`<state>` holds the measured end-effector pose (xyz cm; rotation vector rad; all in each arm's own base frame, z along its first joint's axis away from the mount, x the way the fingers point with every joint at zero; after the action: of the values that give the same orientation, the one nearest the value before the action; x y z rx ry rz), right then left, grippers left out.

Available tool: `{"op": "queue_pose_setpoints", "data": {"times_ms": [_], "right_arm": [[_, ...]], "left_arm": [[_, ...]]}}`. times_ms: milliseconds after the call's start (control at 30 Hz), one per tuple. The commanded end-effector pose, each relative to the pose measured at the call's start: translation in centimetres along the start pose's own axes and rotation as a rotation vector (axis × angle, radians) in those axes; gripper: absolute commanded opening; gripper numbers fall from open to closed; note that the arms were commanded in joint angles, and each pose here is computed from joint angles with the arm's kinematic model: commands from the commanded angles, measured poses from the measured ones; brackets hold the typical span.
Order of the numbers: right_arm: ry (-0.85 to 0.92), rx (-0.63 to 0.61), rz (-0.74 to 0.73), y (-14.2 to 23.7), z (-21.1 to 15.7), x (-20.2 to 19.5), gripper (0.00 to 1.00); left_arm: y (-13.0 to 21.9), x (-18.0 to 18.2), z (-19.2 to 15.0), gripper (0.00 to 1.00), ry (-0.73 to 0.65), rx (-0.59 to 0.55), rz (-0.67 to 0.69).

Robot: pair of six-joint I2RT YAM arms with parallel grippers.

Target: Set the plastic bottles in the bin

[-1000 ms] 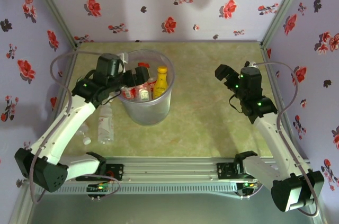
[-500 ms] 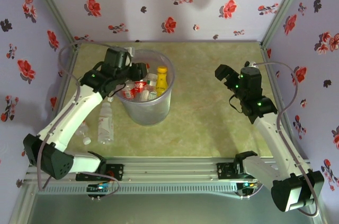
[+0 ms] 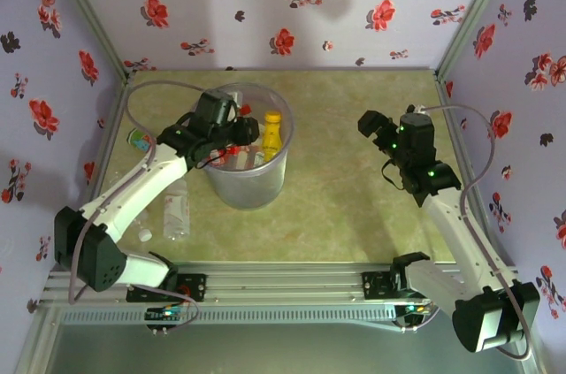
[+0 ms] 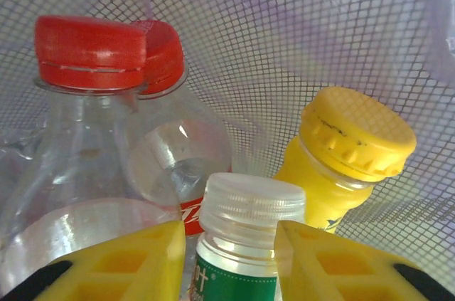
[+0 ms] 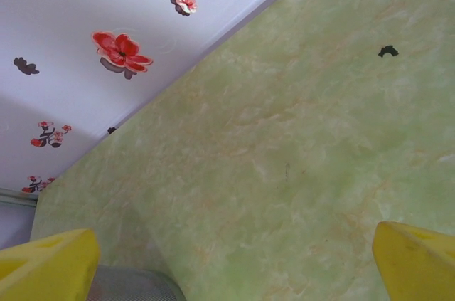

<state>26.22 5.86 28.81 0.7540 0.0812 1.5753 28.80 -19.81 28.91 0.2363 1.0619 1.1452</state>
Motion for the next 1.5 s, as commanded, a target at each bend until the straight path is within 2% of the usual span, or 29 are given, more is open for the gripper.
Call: {"op": "queue_pose_setpoints", "data": {"times_ms": [0,67,133,233,367,467,567,667,767,867,967,1100,1267,1467], "right_arm": [[0.001,-0.028,0.013,0.0,0.3,0.0,0.99],[0.002,-0.027,0.017,0.0,0.4,0.1,0.99],[0.002,-0.029,0.02,0.0,0.4,0.2,0.99],[0.005,-0.031,0.017,0.0,0.4,0.1,0.99],[0.014,-0.028,0.012,-0.1,0.4,0.1,0.99],[0.018,-0.028,0.009,-0.1,0.4,0.0,0.99],[0.024,-0.024,0.007,-0.1,0.4,0.0,0.99],[0.034,-0.023,0.001,0.0,0.4,-0.1,0.99],[0.041,-0.021,-0.006,-0.1,0.4,-0.3,0.99],[0.044,-0.009,0.001,-0.5,0.3,-0.3,0.99],[0.041,0.006,0.01,-0.8,0.2,-0.2,0.99],[0.025,0.017,0.025,-1.1,0.1,-0.3,0.99],[0.013,0.026,0.04,-1.2,0.2,-0.4,0.99],[0.009,0.034,0.04,-1.6,0.2,-0.6,0.99]], "left_arm": [[-0.7,0.4,-1.2,0.38,0.0,0.058,0.029],[0.2,-0.2,-0.4,0.44,-0.025,0.036,0.025],[1.3,-0.9,0.4,0.56,-0.055,0.011,0.022],[2.8,-1.7,1.5,0.66,-0.096,-0.022,0.025],[5.0,-2.2,3.2,0.74,-0.125,-0.082,0.035],[6.8,-1.6,4.6,0.81,-0.114,-0.132,0.06],[8.7,-0.3,5.6,0.92,-0.086,-0.183,0.112],[11.1,2.1,6.2,1.0,-0.045,-0.234,0.218],[13.4,5.4,6.2,1.0,0.041,-0.28,0.291],[14.1,8.8,5.6,1.0,0.158,-0.279,0.307],[13.3,12.1,4.6,1.0,0.29,-0.248,0.311],[10.4,15.4,2.4,0.99,0.469,-0.195,0.24],[8.0,18.5,-0.5,0.98,0.521,-0.132,0.343],[6.5,21.1,-3.2,0.96,0.557,-0.131,0.423]]}}
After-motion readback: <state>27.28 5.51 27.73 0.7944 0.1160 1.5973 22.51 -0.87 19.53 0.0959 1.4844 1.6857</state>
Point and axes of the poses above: each hand's point on the last joint's axis, 136 mm out from that joint toward the fingers, its own y axis back along the fingers, its own x axis along the line the jaws close on, z = x × y, the point moved 8 cm from there along y, back along the fingers, and after that the axes turned 15 degrees about y, right-handed, at the moved point
